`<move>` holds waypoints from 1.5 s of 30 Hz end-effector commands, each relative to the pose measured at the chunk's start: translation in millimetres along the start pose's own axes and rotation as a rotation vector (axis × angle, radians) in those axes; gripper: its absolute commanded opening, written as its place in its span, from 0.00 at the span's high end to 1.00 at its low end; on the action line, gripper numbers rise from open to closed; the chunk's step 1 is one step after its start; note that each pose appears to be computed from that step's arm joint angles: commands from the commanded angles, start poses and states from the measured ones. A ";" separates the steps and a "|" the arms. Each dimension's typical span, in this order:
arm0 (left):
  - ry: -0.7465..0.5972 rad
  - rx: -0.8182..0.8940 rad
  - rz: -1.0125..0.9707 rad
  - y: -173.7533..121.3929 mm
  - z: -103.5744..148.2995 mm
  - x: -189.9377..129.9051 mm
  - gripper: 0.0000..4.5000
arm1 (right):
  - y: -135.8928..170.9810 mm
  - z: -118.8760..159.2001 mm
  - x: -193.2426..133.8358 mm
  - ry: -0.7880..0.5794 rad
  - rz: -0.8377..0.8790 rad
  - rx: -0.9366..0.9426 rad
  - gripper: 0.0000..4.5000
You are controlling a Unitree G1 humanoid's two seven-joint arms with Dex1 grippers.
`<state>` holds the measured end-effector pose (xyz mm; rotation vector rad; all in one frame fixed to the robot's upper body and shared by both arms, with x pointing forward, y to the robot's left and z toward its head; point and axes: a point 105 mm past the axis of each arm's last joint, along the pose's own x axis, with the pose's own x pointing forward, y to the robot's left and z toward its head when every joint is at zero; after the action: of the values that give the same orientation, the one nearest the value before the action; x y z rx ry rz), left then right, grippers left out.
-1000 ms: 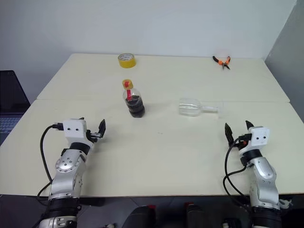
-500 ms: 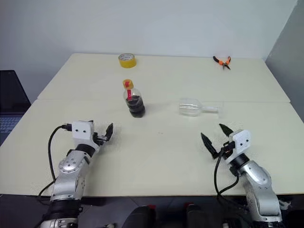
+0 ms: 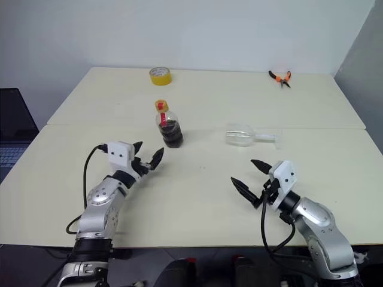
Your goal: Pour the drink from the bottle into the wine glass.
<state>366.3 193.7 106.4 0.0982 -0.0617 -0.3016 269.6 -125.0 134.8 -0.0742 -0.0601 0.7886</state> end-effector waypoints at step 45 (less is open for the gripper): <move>-0.128 -0.050 -0.022 -25.7 37.9 96.6 0.25 | 0.9 22.7 19.2 -0.070 0.021 -0.085 0.00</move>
<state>445.8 143.2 128.1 0.0391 -0.1172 -0.3105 282.8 -111.8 148.8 -0.1174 -0.1151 0.8104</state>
